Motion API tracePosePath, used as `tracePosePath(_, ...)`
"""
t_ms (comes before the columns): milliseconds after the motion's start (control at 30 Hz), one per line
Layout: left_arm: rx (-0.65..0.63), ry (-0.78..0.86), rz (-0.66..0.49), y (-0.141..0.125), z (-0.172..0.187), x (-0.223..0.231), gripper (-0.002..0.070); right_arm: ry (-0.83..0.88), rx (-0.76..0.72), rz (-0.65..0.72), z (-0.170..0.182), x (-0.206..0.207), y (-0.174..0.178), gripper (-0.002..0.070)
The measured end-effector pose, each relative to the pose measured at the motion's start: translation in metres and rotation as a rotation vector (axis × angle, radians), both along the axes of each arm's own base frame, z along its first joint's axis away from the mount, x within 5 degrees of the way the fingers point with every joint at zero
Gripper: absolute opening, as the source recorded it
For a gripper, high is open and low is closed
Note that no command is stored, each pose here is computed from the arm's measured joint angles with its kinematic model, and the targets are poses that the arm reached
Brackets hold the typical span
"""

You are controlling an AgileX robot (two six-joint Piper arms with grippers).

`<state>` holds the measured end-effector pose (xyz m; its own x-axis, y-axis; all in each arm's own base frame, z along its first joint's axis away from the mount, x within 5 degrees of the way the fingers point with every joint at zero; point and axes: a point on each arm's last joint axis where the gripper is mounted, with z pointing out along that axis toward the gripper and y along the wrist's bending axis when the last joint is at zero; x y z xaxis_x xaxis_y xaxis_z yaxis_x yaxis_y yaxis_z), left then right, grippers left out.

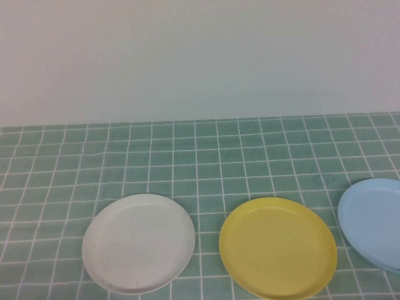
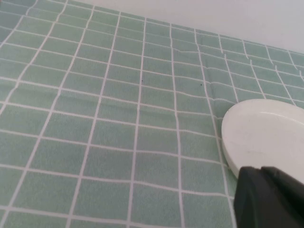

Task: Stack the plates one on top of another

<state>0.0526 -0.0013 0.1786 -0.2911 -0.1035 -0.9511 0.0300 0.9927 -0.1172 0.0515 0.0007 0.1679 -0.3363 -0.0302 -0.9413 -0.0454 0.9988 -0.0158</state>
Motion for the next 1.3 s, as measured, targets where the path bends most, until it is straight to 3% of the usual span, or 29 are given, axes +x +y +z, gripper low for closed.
tracePosePath(600,0.057,-0.006,0.001,0.002,0.000,0.000,-0.0001,0.000,0.000,0.000,0.000,0.000,0.000,-0.0002)
tracePosePath(667,-0.013,-0.022,0.006,0.000,0.002,0.001,-0.0001,0.000,0.000,0.000,0.000,0.000,0.000,-0.0002)
tracePosePath(867,-0.476,-0.078,0.035,-0.007,0.011,0.002,-0.0001,0.000,0.000,0.000,0.000,0.000,0.000,-0.0002)
tracePosePath(1067,-0.811,-0.160,0.040,-0.009,0.024,0.003,-0.0001,0.000,0.000,0.000,0.000,0.000,0.000,-0.0002)
tracePosePath(1133,-0.872,-0.198,0.038,-0.008,0.028,0.003,-0.0001,0.000,0.000,0.000,0.000,0.000,0.000,-0.0002)
tracePosePath(1300,-0.885,-0.257,0.033,-0.006,0.033,0.003,-0.0001,0.000,0.000,0.000,0.000,0.000,0.000,-0.0002)
